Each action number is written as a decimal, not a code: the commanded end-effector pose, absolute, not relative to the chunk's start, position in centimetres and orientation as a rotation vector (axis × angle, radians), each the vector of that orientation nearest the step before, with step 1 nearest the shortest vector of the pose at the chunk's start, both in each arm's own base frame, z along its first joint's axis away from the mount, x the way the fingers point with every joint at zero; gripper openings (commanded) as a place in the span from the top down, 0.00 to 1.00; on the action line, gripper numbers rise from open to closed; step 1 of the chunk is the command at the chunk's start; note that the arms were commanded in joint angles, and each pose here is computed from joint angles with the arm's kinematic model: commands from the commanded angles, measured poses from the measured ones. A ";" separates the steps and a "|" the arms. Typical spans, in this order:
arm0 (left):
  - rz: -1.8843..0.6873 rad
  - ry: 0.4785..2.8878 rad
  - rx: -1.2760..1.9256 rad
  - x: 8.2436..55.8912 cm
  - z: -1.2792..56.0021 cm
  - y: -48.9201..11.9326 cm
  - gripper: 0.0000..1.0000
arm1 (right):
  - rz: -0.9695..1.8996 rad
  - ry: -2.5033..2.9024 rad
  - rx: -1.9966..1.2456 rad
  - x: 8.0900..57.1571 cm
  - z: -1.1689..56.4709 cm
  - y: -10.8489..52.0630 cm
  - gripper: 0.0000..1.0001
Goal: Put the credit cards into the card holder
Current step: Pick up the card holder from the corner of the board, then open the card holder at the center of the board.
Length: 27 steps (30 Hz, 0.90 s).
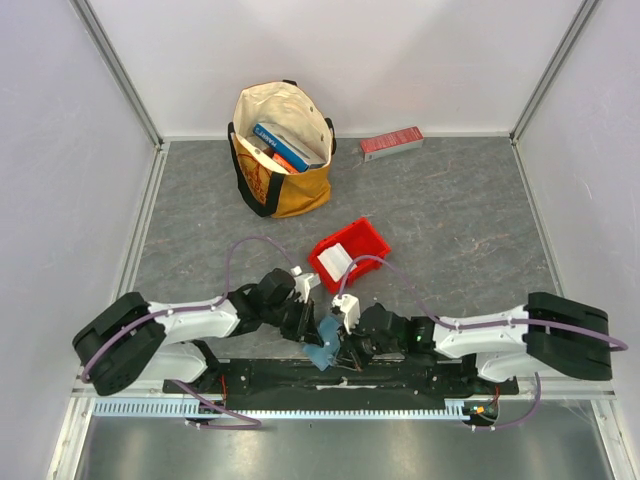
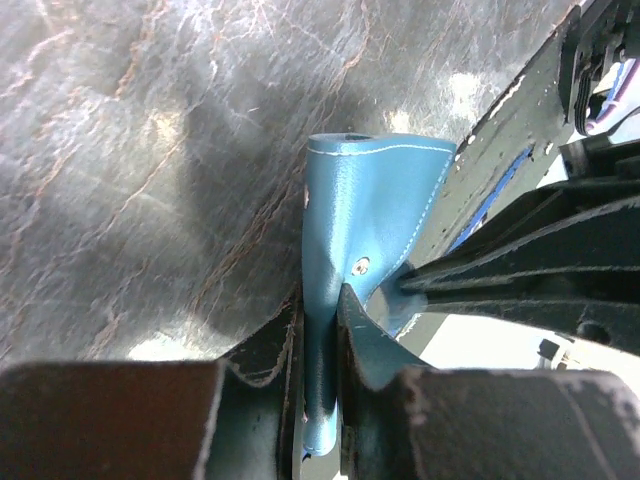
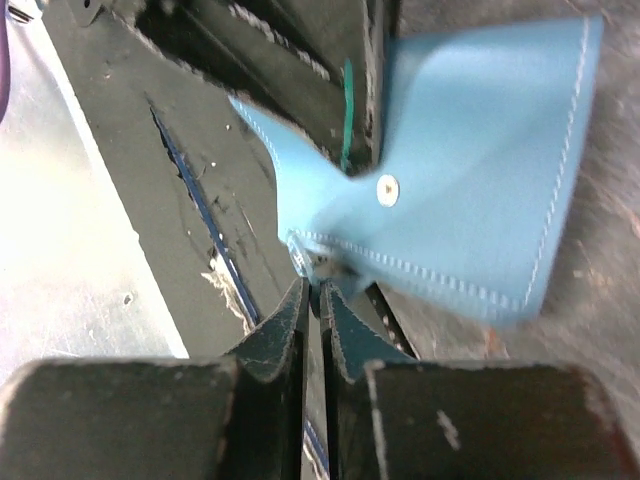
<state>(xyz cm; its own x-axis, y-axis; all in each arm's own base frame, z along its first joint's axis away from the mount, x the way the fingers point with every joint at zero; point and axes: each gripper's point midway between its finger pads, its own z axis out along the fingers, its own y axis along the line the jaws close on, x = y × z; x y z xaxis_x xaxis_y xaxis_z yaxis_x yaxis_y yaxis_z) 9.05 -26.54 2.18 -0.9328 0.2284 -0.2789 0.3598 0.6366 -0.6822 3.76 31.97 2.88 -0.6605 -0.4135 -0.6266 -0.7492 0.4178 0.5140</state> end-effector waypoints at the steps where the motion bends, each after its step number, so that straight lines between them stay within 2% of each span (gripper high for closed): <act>1: -0.968 2.508 0.290 14.6 2.3 -25.0 0.98 | 1.018 2.513 -1.007 0.5 1.2 27.5 0.85; 2: -0.966 2.512 0.283 14.3 2.1 -24.7 0.98 | 1.012 2.499 -0.970 0.9 1.5 27.3 0.85; 3: -0.971 2.509 0.273 14.2 2.2 -24.6 0.98 | 1.007 2.493 -0.931 1.2 1.7 27.1 0.80; 6: -0.969 2.513 0.241 13.9 1.8 -24.1 0.98 | 1.019 2.449 -0.841 2.1 2.9 27.0 0.83; 8: -0.961 2.515 0.221 13.8 1.7 -23.8 0.98 | 0.948 2.475 -0.785 2.8 2.5 26.0 0.83; 9: -0.955 2.516 0.204 13.8 1.6 -23.7 0.98 | 0.895 2.482 -0.727 3.6 2.6 25.6 0.80; 11: -0.938 2.513 0.171 14.0 1.6 -23.3 0.98 | 0.789 2.488 -0.625 5.3 2.7 24.6 0.81; 13: -0.918 2.516 0.141 14.1 1.7 -23.0 0.98 | 0.725 2.459 -0.479 7.1 4.2 24.5 0.74; 17: -0.932 2.518 0.080 14.1 1.9 -22.9 0.98 | 0.834 2.329 -0.186 9.8 8.5 26.4 0.64; 19: -0.944 2.519 0.075 14.0 2.2 -23.1 0.98 | 0.906 2.266 -0.143 10.6 10.8 28.1 0.61; 22: -0.971 2.528 0.071 13.9 2.7 -23.6 0.98 | 0.931 2.212 -0.108 11.8 13.0 30.5 0.60; 27: -0.975 2.543 0.044 13.6 3.2 -23.6 0.98 | 0.903 2.242 -0.106 12.5 12.6 34.6 0.61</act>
